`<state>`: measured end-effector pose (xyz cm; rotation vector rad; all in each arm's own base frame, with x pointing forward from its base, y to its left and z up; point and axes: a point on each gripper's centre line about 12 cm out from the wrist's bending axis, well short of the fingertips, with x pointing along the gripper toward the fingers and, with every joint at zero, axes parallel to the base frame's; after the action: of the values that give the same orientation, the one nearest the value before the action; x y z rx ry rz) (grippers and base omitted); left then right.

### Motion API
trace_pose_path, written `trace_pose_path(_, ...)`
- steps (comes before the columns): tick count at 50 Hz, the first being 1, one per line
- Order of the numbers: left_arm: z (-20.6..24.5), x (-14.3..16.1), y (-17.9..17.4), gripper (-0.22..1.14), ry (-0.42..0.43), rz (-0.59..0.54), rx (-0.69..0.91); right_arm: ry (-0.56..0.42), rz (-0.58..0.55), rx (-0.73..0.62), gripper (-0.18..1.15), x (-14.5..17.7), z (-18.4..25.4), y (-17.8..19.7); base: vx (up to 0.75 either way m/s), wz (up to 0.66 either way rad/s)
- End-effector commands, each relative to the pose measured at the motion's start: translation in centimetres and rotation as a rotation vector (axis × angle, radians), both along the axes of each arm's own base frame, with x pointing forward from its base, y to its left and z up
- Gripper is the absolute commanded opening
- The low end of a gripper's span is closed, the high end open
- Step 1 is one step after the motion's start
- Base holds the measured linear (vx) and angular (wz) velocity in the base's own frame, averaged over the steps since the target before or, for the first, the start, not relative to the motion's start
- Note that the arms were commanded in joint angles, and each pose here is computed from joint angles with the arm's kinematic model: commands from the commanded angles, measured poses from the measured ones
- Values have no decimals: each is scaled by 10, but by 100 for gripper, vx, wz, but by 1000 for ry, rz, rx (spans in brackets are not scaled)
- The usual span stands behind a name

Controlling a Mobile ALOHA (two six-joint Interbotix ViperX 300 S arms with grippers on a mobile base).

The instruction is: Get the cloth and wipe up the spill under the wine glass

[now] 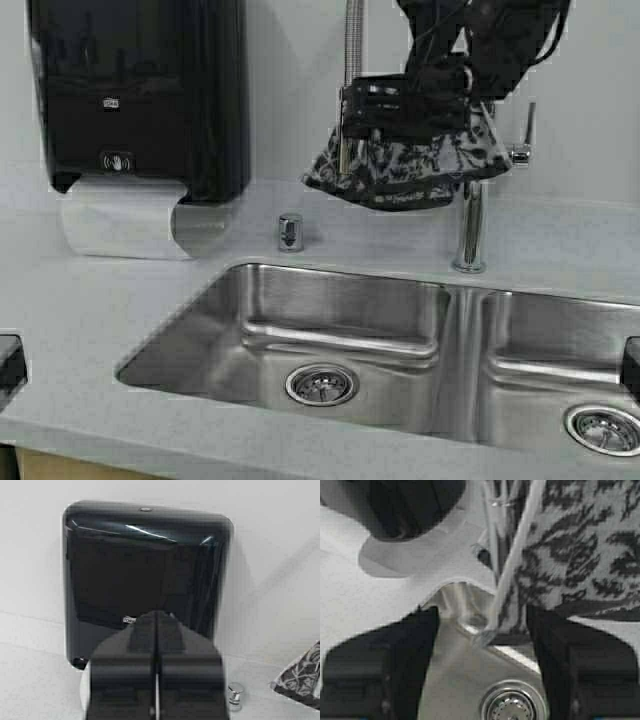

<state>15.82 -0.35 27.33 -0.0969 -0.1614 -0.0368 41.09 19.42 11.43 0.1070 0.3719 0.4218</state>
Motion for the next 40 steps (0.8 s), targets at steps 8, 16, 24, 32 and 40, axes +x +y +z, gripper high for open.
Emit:
trace_pose_path(8, 3, 1, 0, 3, -6, 0, 0, -21, -39, 13, 90, 21, -2, -8, 7, 1)
trace_pose_path(16, 3, 1, 0, 3, -5, 0, 0, -18, -49, 9, 90, 29, -8, -10, 5, 2)
trace_pose_path(24, 1, 1, 0, 3, 3, 2, 0, -17, -51, 11, 85, 31, -9, -11, 4, 1)
trace_pose_path(32, 1, 1, 0, 3, 3, 1, 0, -6, -50, 6, 46, 26, -12, -11, 3, 1)
trace_pose_path(40, 0, 1, 0, 3, 6, 1, 0, 1, -51, 3, 1, 17, -9, -16, 1, 1)
